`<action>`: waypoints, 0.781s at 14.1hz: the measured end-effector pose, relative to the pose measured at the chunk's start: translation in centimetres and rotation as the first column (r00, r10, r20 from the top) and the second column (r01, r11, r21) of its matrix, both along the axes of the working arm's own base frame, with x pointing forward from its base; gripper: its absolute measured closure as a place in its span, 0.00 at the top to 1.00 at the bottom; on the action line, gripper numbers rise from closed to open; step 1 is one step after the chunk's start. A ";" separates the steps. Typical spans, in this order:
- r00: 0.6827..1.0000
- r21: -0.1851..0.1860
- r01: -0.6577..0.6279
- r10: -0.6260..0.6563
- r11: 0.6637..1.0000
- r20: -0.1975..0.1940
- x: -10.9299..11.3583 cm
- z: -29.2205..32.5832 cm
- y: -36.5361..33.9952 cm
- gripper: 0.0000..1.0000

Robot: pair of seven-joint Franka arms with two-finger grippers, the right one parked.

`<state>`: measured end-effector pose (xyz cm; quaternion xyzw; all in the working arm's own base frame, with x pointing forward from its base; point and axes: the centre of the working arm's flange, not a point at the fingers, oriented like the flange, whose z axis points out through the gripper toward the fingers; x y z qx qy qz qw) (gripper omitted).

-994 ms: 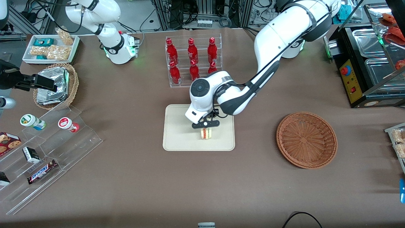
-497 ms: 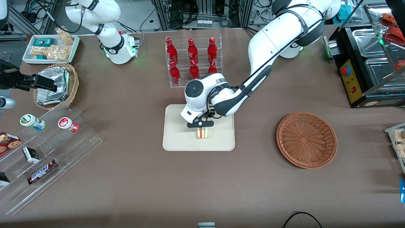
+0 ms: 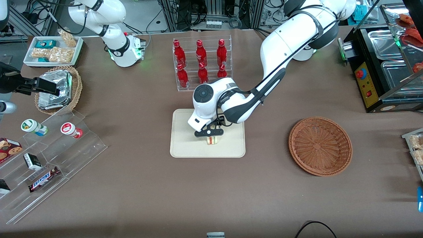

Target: Place sandwich from basket to tray

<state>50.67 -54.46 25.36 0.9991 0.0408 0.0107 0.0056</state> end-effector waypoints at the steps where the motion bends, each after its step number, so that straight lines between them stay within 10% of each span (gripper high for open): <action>1: 1.000 -0.007 -0.010 0.010 1.000 0.020 0.7 1.6 0.2 1.00; 5: 0.993 0.011 -0.115 0.115 0.993 0.028 4.8 9.4 5.5 1.00; 11: 0.983 -0.003 -0.038 0.037 0.999 -0.179 8.7 21.1 20.8 1.00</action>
